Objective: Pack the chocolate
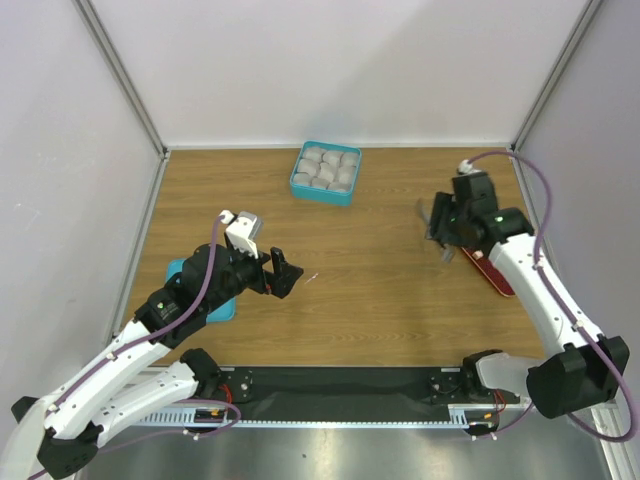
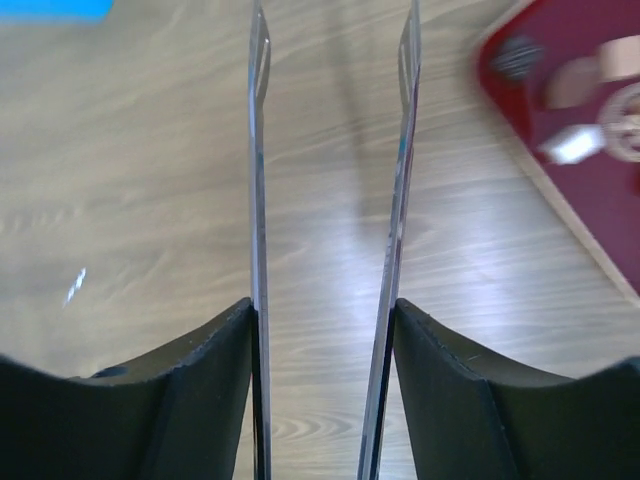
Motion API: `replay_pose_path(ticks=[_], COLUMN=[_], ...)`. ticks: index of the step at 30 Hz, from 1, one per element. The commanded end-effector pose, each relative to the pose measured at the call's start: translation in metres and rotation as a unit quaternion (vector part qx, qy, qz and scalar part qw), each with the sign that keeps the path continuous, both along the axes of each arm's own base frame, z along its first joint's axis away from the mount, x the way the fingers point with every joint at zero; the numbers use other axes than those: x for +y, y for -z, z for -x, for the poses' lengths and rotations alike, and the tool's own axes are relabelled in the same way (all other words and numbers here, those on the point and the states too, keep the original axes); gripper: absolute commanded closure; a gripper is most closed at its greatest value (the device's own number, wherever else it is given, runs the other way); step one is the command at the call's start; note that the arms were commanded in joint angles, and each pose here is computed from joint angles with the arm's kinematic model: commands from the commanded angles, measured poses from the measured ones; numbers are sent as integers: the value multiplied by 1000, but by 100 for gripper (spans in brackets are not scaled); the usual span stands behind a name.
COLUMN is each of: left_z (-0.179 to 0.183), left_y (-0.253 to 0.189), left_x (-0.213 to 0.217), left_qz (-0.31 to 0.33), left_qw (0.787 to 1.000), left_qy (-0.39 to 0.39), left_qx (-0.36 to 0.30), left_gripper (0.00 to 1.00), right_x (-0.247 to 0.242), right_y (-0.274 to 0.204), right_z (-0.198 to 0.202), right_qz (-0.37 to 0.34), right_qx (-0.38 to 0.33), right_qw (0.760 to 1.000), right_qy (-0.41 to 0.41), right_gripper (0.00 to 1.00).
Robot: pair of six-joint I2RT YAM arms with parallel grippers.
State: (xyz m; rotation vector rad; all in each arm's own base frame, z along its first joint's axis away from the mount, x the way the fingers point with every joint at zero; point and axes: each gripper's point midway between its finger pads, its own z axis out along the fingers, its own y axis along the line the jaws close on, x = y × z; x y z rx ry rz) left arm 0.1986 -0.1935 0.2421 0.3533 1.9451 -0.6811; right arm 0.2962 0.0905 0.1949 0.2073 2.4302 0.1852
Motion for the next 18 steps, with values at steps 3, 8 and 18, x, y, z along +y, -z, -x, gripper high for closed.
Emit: replay_pose_path(ticks=[3, 8, 18], left_z=[4, 6, 8], left_y=[-14, -15, -10], left_x=[-7, -14, -11], left_qz=[16, 18, 11], left_qw=[999, 999, 999], left_qy=[23, 44, 44], left_qx=[-18, -14, -9], left_gripper=[0, 0, 0], right_x=[-51, -88, -109], right_y=[-31, -29, 1], right_z=[-4, -9, 1], right_qz=[5, -5, 12], right_qx=[-16, -11, 28], right_qw=[999, 995, 994], right_qy=[45, 95, 103], right_gripper=[42, 48, 53])
